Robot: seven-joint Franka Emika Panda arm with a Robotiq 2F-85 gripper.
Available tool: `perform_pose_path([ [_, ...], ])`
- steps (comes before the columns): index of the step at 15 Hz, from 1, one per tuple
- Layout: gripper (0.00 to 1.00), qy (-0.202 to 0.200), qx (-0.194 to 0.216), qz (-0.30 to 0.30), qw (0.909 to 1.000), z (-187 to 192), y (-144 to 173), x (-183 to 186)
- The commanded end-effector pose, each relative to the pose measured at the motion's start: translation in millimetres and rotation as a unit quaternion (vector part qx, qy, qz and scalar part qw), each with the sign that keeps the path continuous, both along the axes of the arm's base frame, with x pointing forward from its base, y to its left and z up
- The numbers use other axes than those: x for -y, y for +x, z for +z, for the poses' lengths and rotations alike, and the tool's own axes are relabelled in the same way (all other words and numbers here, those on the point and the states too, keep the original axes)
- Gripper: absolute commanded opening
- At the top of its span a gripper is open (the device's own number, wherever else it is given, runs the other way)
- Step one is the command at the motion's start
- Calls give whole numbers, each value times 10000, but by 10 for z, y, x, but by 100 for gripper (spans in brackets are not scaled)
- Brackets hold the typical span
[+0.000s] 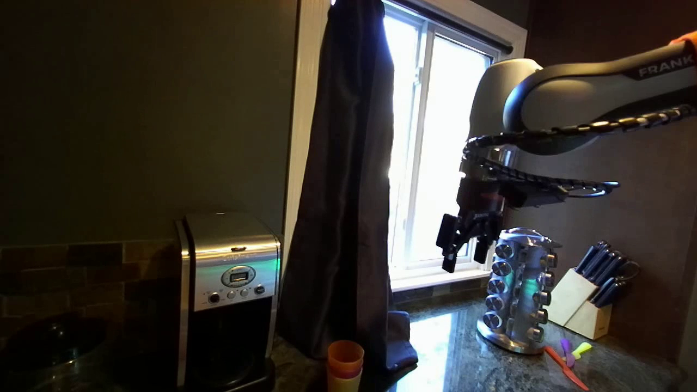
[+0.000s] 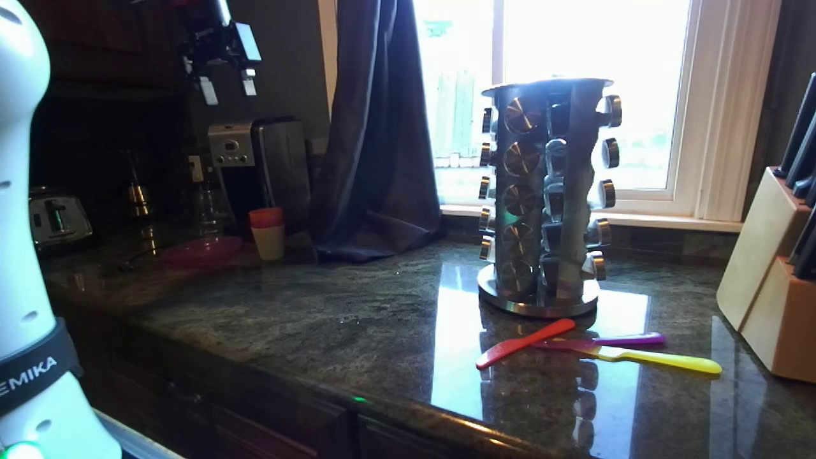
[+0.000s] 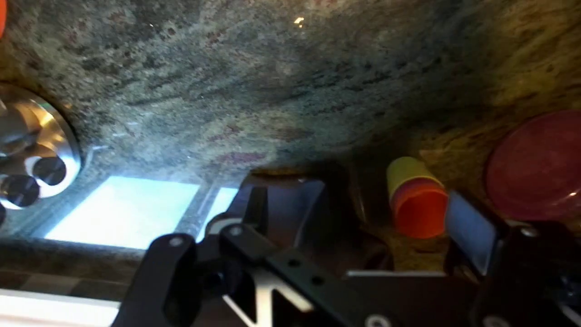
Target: Turn on the coffee maker
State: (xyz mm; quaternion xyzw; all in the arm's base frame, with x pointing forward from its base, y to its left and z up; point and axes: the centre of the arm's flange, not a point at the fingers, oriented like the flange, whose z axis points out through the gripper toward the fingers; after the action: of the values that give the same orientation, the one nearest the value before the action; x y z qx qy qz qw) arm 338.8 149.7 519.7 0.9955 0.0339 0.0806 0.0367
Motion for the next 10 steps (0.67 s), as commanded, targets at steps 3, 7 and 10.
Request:
perform_pose_path([
  [3, 100, 360, 22, 830, 9959, 144, 233, -1013],
  [7, 100, 603, 45, 942, 9937, 158, 416, -1646],
  [10, 100, 869, -71, 1433, 9858, 34, 554, -2082],
])
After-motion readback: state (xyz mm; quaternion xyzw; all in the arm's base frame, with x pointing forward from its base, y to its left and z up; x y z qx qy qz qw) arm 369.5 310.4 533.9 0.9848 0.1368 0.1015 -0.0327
